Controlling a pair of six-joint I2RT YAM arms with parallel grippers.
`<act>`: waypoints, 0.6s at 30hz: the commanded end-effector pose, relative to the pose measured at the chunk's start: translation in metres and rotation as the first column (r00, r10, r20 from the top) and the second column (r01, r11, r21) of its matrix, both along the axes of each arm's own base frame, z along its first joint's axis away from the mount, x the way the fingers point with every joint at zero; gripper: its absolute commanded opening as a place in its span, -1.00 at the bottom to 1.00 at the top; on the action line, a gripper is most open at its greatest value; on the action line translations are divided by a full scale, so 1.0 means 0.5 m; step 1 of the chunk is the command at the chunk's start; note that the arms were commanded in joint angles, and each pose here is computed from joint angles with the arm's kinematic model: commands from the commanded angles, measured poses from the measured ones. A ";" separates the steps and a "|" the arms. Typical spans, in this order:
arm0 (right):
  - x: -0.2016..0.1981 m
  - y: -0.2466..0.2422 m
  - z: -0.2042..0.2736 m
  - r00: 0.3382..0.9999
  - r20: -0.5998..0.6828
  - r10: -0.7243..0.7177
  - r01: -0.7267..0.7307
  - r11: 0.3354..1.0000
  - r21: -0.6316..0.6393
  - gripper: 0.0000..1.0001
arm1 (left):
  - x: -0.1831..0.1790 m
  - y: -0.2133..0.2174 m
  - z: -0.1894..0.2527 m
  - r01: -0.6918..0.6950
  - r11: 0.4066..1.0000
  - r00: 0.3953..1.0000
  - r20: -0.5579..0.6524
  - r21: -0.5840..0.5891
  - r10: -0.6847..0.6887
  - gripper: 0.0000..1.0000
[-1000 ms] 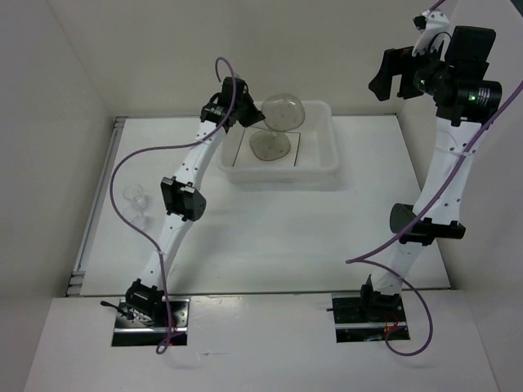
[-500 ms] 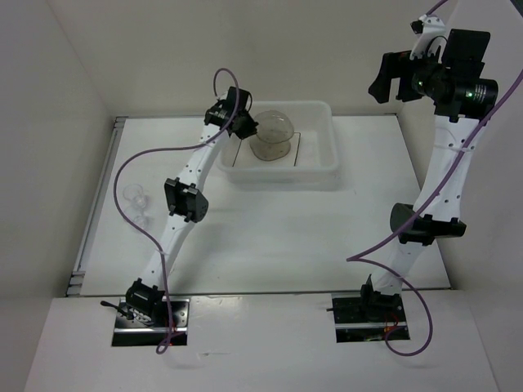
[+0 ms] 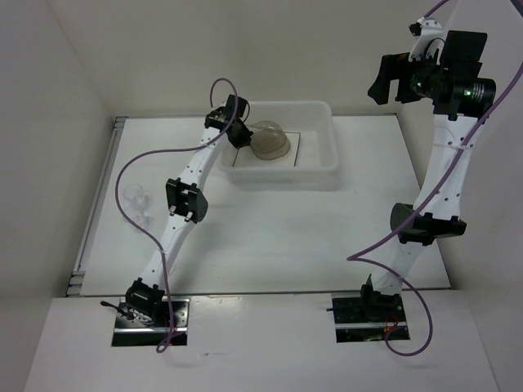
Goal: Place the mixed dishes into the plastic bin
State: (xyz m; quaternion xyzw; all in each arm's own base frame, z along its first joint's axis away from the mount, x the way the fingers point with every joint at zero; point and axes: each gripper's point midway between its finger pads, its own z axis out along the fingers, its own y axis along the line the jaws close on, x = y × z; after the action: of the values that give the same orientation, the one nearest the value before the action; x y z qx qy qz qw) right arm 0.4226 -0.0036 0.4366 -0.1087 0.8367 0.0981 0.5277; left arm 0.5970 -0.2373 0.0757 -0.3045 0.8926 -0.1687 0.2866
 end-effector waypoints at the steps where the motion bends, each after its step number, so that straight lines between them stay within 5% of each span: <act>1: -0.013 -0.004 0.016 1.000 0.020 -0.006 0.006 1.000 -0.004 0.95 | 0.004 -0.011 0.012 -0.003 0.999 1.000 0.014 -0.036 0.004 -1.00; 9: -0.001 -0.006 0.001 1.000 0.002 -0.006 0.006 1.000 -0.001 0.95 | -0.025 -0.044 -0.006 0.015 0.998 0.999 -0.041 -0.066 -0.018 -0.02; 12: -0.003 -0.002 0.007 1.000 0.011 0.003 -0.003 1.000 0.002 0.95 | -0.048 -0.065 0.004 0.023 0.998 0.998 -0.055 -0.055 -0.026 0.01; 15: 0.000 0.000 0.007 1.000 0.014 0.011 -0.012 1.000 0.006 0.95 | -0.053 -0.061 0.069 0.009 0.999 1.000 -0.007 -0.038 -0.010 0.24; 18: 0.005 0.003 0.001 1.000 0.006 0.021 -0.021 1.000 0.013 0.95 | -0.041 -0.018 0.202 -0.025 0.999 0.993 0.111 -0.036 0.028 0.32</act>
State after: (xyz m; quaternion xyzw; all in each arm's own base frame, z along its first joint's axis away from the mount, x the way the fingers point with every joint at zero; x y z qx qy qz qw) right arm 0.4238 -0.0027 0.4352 -0.1101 0.8370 0.1015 0.5263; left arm 0.5696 -0.2689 0.0759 -0.3009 0.9030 -0.1707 0.2549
